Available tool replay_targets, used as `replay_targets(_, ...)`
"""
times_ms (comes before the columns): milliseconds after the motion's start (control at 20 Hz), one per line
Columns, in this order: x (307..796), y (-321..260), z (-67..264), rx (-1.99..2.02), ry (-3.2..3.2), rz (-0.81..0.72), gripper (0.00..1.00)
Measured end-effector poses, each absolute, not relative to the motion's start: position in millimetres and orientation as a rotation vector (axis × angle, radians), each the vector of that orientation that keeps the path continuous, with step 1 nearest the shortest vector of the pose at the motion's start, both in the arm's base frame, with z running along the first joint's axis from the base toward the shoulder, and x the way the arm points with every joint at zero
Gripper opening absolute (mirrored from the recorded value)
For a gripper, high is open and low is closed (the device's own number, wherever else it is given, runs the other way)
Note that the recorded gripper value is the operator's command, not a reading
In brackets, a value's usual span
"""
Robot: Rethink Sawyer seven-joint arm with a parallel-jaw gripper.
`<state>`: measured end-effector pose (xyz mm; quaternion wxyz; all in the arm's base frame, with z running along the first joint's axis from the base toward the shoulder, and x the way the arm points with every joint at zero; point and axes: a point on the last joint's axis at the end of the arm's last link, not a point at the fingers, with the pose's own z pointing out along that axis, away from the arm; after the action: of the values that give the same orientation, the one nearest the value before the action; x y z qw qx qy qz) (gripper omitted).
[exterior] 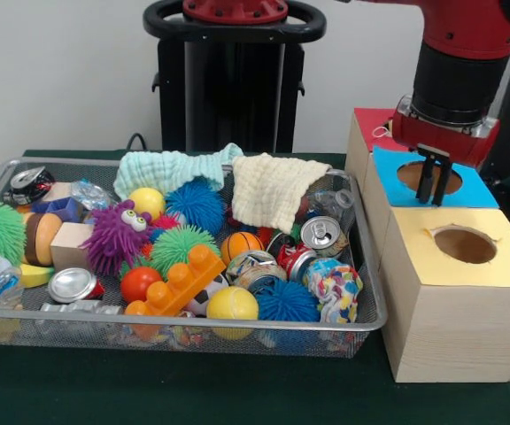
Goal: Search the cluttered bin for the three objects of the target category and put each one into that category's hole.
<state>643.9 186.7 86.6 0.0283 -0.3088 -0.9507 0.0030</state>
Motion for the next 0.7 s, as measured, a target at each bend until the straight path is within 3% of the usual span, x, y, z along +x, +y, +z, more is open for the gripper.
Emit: replay_targets(700,631,201,88,-0.954,-2.993,0.037,0.00)
